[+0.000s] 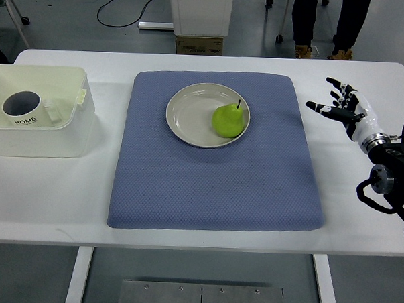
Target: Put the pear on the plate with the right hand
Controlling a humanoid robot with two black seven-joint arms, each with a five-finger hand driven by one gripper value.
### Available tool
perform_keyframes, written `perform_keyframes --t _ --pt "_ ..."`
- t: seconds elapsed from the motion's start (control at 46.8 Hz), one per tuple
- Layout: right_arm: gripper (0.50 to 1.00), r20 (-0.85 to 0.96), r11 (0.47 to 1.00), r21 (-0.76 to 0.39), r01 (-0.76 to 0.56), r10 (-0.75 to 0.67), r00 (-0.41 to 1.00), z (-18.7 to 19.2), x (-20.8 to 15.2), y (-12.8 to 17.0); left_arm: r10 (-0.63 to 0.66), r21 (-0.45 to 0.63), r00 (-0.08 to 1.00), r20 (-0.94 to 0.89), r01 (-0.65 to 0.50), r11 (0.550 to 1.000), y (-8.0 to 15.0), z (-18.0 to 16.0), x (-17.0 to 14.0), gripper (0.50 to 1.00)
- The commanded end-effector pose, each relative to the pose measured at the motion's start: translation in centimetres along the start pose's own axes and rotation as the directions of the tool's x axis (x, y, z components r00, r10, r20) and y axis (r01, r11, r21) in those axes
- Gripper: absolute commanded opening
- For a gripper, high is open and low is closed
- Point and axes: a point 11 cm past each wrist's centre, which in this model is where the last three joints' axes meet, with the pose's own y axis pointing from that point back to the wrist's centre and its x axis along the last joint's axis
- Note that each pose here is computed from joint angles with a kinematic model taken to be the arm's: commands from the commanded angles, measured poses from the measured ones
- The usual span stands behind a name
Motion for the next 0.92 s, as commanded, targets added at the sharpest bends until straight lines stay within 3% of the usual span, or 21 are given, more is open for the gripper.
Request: perform_keyframes --t 0.0,0.15,0.321,0.898 --pt "1.000 -0.003 1.000 0.001 -0.014 0.014 1.000 0.0 0.2 0.0 0.000 0.000 1.000 0.000 0.000 1.000 0.0 0.0 0.0 1.000" --pt "1.000 0.016 1.000 0.011 -0.017 0.017 1.000 -0.4 0.1 -0.1 0.000 0.000 1.000 0.000 0.000 1.000 0.0 0.0 0.0 1.000" --pt "1.000 0.158 0.997 0.019 -0.077 0.073 0.985 -0.2 0.8 0.2 0.000 -0.001 1.000 0.000 0.000 1.000 0.0 0.0 0.0 1.000" --pt "1.000 0.382 0.997 0.047 -0.056 0.034 0.924 0.3 -2.8 0.9 0.000 0.000 1.000 0.000 0.000 1.000 0.0 0.0 0.0 1.000"
